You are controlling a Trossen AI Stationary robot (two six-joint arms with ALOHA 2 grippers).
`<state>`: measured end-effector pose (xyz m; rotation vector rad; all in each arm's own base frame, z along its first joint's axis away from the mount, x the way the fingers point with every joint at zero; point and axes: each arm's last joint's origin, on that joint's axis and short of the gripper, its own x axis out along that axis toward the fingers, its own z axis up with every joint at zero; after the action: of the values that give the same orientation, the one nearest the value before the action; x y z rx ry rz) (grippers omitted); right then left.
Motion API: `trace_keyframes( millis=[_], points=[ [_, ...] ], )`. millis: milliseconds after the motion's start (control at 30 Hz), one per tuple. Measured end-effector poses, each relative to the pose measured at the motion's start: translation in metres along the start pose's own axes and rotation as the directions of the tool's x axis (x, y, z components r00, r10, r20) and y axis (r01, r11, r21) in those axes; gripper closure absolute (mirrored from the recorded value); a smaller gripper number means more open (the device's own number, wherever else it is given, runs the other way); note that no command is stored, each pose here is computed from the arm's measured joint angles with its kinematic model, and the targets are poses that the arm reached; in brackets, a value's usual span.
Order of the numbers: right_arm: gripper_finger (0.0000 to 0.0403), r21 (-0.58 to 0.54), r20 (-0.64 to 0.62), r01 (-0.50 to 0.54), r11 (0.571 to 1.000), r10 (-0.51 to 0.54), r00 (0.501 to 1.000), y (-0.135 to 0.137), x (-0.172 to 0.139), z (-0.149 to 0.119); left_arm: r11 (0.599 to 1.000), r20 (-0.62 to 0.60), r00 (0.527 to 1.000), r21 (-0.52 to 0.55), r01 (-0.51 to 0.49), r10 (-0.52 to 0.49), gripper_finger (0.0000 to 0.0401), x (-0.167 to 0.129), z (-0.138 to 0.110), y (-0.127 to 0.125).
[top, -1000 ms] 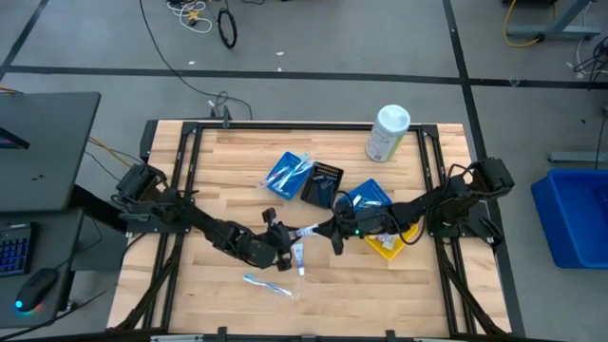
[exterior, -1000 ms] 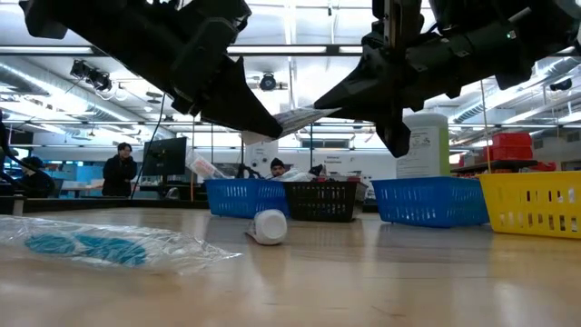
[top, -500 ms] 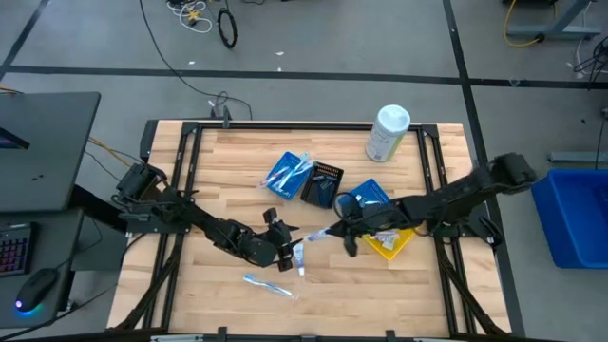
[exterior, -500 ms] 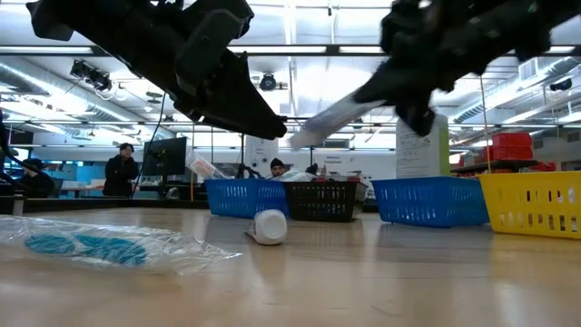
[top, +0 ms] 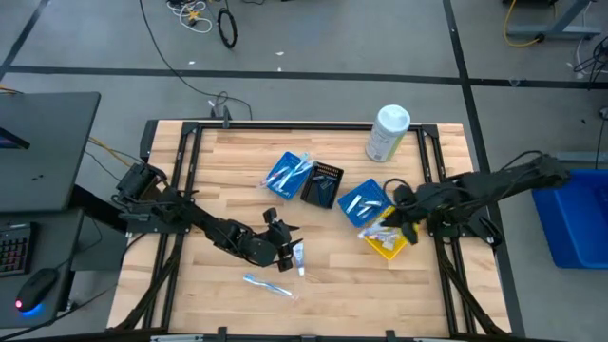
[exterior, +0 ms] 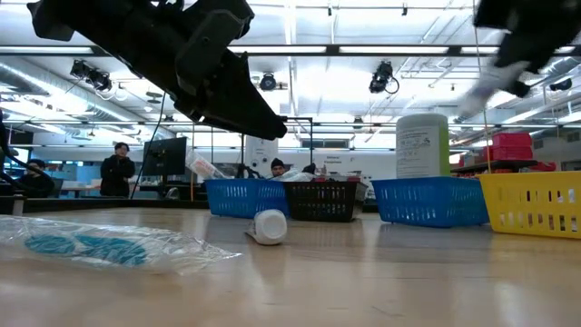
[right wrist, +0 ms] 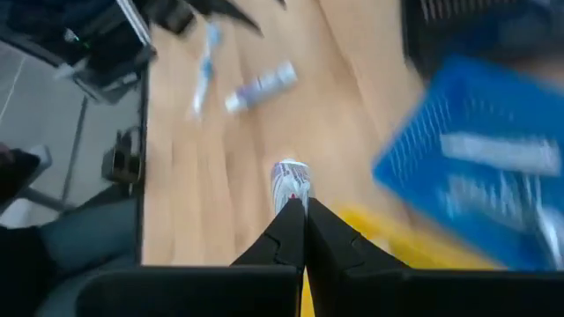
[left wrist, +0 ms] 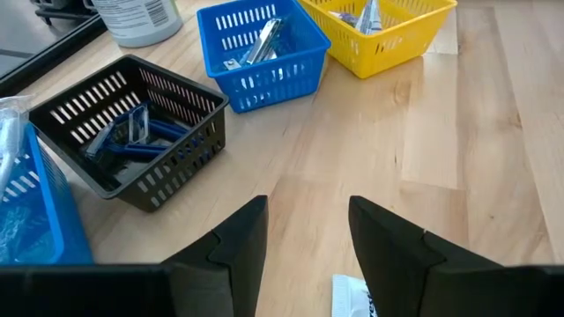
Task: Pick & Place Travel size toiletries
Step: Put the left toothpaste into the yellow basket, then put the blue toothbrush into the left blue basket
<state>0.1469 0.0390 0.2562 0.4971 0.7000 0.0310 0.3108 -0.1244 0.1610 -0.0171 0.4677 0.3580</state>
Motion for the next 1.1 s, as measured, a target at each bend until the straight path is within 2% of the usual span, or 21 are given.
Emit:
trace_keyframes(
  millis=[100, 200, 367, 600, 800, 933, 1100],
  points=[
    [0.0398, 0.123, -0.089, 0.041, 0.992, -0.03, 0.996, -0.009, -0.015, -0.013, 1.0, 0.0, 1.0, 0.003, -0.001, 0.001, 0.0232, 0.0, 0.0, 0.0],
    [0.0398, 0.209, -0.197, 0.147, 0.967, -0.106, 0.975, -0.017, -0.022, -0.025, 1.0, 0.0, 1.0, 0.01, -0.002, 0.002, 0.0232, 0.0, 0.0, 0.0],
    [0.0398, 0.196, -0.269, 0.268, 0.943, -0.212, 0.94, -0.028, -0.012, -0.039, 1.0, 0.0, 1.0, 0.008, -0.002, 0.002, 0.0232, 0.0, 0.0, 0.0],
    [0.0391, 0.244, -0.221, 0.23, 0.942, -0.177, 0.959, -0.04, 0.02, -0.056, 1.0, 0.001, 1.0, 0.008, -0.005, 0.005, 0.0232, 0.0, 0.0, 0.001],
    [0.0352, 0.247, -0.245, 0.256, 0.934, -0.196, 0.95, -0.043, 0.021, -0.061, 1.0, 0.001, 1.0, 0.008, -0.005, 0.005, 0.0232, 0.0, 0.0, 0.001],
    [0.0323, 0.248, -0.227, 0.238, 0.939, -0.183, 0.957, -0.042, 0.022, -0.06, 1.0, 0.001, 1.0, 0.008, -0.005, 0.005, 0.0232, 0.0, 0.0, 0.001],
    [0.0301, 0.149, -0.176, 0.203, 0.968, -0.176, 0.969, -0.038, 0.021, -0.053, 1.0, 0.001, 1.0, 0.008, -0.005, 0.005, 0.0232, 0.0, 0.0, 0.001]
  ],
)
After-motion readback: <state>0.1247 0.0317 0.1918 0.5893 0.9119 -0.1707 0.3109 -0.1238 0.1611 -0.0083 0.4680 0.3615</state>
